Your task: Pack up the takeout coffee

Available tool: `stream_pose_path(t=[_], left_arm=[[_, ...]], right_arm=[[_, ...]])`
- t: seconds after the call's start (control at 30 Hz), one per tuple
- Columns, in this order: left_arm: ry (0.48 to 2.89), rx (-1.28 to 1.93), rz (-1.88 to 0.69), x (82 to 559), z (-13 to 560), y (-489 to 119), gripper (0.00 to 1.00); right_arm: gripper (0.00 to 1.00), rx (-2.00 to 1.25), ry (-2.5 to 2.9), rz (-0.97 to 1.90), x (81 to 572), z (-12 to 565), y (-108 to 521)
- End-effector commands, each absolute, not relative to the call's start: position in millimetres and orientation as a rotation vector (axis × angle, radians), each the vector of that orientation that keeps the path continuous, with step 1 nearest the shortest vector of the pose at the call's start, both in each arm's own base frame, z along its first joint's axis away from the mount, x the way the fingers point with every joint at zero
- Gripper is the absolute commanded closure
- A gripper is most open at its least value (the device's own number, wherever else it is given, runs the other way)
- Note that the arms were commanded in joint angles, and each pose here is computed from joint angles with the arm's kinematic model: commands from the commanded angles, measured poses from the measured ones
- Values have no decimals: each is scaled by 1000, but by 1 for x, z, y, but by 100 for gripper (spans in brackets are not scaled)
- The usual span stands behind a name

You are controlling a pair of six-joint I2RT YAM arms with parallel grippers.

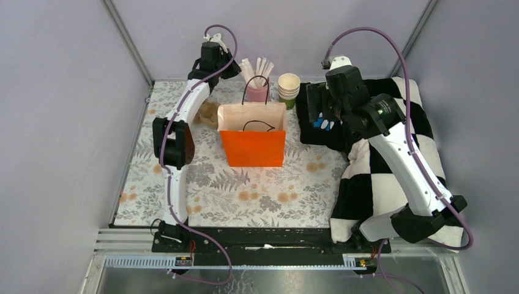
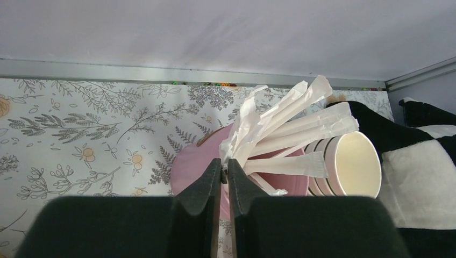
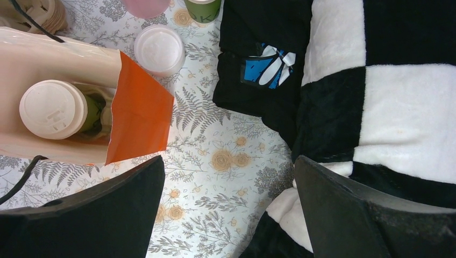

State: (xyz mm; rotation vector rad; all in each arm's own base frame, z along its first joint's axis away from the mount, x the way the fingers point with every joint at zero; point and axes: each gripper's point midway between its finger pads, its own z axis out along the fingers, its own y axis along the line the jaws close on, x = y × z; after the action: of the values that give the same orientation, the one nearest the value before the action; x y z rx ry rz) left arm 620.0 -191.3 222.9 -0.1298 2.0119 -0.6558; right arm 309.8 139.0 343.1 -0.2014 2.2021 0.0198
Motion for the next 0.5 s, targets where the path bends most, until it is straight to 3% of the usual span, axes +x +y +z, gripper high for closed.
stream_pose_path(t=[0.0,0.13,0.47], left_arm=[[1873,-87,-651,622,286,-187,93],[1855,-85,-657,619,298,-187,100],[1814,-64,-648,606,329,-183,100]], right_arm=[[4,-196,2171,42,312,355,139],[4,-195,2168,42,311,356,138],[4,-189,2167,53,310,355,139]])
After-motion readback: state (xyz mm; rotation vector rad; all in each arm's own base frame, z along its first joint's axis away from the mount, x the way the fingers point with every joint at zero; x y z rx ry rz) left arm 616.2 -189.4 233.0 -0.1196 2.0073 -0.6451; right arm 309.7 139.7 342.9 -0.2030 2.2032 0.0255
